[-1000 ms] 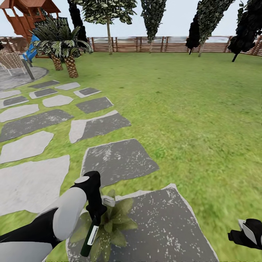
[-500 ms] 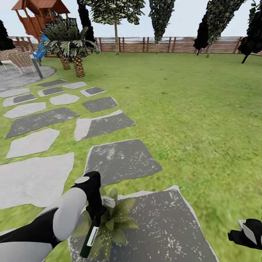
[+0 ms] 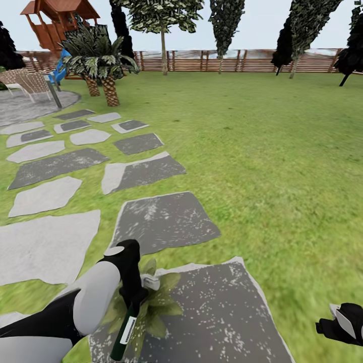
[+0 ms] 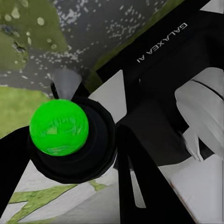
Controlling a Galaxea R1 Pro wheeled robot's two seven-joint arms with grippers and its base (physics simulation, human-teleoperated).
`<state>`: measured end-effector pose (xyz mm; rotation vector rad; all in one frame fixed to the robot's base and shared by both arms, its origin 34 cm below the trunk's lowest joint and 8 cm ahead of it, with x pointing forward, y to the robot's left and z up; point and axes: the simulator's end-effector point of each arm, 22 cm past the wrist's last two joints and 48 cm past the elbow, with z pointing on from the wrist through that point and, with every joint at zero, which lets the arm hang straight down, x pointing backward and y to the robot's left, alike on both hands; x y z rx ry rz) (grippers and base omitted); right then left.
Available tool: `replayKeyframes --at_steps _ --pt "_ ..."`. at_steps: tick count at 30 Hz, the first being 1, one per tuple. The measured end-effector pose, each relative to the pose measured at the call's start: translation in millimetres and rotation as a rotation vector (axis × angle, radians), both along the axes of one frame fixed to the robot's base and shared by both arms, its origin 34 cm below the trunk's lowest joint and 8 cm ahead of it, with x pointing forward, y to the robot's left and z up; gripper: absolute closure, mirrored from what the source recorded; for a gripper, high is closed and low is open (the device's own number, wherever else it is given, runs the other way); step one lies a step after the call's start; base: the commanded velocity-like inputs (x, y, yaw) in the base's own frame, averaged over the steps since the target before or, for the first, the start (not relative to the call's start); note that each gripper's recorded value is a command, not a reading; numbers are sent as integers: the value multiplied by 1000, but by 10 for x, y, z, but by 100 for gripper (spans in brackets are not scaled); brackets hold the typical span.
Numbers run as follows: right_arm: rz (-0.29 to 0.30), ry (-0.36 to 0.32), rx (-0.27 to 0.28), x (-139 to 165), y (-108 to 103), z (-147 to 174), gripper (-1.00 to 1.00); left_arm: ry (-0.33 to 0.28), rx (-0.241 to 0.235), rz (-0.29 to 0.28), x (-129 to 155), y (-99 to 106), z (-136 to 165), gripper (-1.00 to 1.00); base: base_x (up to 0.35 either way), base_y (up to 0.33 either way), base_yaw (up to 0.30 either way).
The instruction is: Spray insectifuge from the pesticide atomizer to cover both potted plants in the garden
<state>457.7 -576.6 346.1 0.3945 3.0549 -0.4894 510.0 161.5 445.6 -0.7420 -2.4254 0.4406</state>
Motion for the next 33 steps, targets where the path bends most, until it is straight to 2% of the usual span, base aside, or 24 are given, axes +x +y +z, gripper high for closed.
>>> replayKeyframes --at_steps 6,9,13,23,33 --pt "0 0 0 -1 0 0 -100 30 -9 -11 -106 -37 -18 100 0 0 26" --pt "0 0 0 -1 0 0 -100 80 -22 -31 -282 -92 -40 100 0 0 1" --pt "0 0 0 -1 0 0 -100 93 -24 -38 -328 -103 -44 100 0 0 0" --pt "0 0 0 0 0 0 -100 88 -21 -39 -311 -93 -43 100 0 0 0" --pt "0 0 0 0 0 0 -100 58 -13 -26 -204 -62 -32 100 0 0 0"
